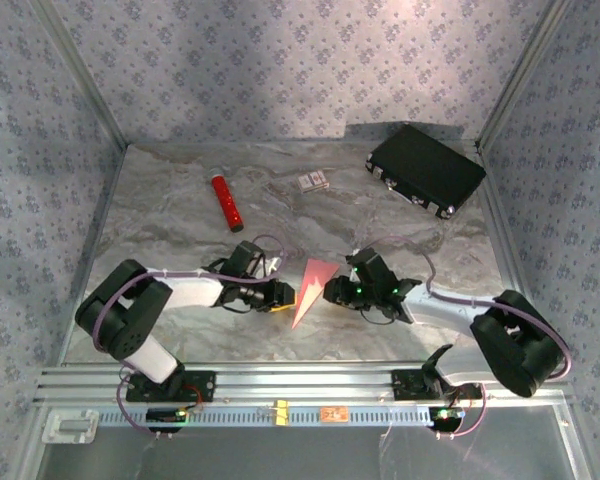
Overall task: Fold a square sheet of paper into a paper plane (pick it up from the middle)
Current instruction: Turn over a paper plane at the center of the table.
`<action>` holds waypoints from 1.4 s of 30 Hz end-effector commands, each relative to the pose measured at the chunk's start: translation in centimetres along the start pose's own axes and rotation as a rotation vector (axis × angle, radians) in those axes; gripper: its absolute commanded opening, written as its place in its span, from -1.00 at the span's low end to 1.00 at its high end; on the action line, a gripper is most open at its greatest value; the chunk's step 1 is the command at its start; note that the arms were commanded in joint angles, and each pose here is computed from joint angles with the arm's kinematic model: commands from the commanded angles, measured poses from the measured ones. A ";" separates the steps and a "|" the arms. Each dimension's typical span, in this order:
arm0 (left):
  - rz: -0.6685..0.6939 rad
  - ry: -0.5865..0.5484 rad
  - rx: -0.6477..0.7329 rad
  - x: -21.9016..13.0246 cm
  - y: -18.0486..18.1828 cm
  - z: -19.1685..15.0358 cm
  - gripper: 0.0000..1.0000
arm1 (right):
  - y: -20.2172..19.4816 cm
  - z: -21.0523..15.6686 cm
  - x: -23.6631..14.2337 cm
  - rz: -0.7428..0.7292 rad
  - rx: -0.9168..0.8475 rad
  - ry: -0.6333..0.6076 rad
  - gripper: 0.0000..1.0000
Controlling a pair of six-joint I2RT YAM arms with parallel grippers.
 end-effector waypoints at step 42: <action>0.012 0.011 0.151 1.2 -3.5 -0.2 -0.94 | 0.0 -0.9 0.4 0.013 0.018 0.028 -0.45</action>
Point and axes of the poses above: each hand's point on the last joint's axis, 136 mm out from that joint toward the fingers, its own x axis out along the fingers, its own y axis along the line the jaws close on, z = x × y, the point moved 5 cm from there along -x, back along the fingers, and after that the axes turned 8 degrees about -x, right-handed, at the moved point
